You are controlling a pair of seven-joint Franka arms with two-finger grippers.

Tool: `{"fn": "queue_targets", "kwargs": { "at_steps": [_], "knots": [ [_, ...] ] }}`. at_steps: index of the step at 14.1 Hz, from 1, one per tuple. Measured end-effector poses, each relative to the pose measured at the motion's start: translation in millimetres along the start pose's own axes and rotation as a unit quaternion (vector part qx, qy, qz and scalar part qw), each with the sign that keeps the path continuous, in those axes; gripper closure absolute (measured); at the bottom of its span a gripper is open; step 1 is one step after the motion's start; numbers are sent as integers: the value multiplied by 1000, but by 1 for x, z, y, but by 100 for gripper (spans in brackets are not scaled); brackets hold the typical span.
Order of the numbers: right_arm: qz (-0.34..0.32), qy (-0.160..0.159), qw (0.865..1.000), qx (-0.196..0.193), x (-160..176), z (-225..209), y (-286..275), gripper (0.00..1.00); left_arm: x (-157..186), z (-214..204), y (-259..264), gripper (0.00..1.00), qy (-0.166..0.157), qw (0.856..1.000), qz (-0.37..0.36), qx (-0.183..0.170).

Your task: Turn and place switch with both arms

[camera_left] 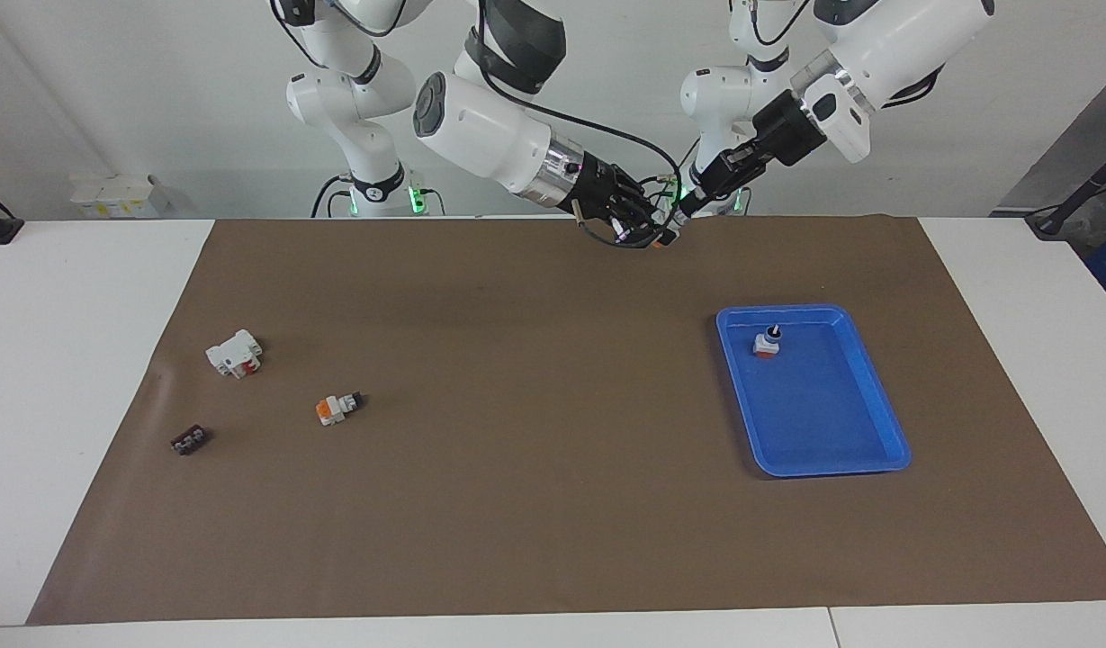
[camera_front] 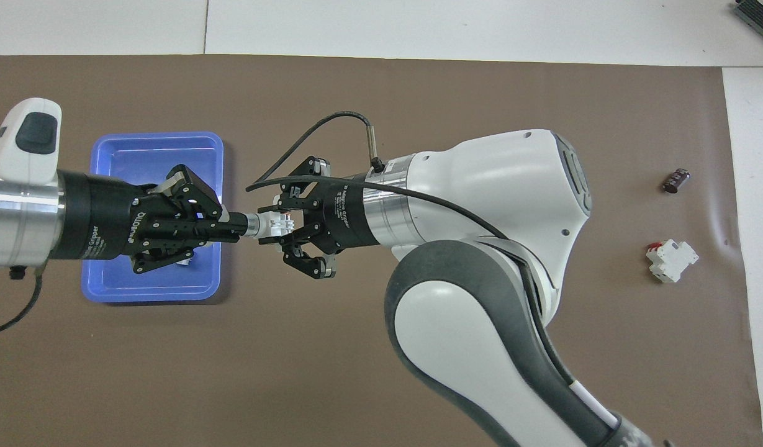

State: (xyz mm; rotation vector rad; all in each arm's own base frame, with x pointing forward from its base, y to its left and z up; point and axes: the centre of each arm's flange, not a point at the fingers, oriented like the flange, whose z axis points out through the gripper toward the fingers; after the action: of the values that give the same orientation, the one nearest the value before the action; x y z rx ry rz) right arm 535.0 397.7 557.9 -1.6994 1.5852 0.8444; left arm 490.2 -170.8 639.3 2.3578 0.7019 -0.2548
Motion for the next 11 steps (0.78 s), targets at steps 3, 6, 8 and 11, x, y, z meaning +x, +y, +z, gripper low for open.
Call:
{"fn": "queue_targets", "kwargs": {
  "at_steps": [3,6,8,11],
  "knots": [
    [0,0,1000,0,0,0,0,67,-1,-1,1,87,1,1000,7,-1],
    [0,-1,1000,12,0,-2,-2,67,-1,-1,3,89,14,1000,19,-11],
    [1,-2,1000,17,1,-4,-4,67,-1,0,5,89,21,999,46,-16],
    [1,-2,1000,19,1,-5,-5,67,-1,0,4,89,23,991,129,-15]
  ]
}}
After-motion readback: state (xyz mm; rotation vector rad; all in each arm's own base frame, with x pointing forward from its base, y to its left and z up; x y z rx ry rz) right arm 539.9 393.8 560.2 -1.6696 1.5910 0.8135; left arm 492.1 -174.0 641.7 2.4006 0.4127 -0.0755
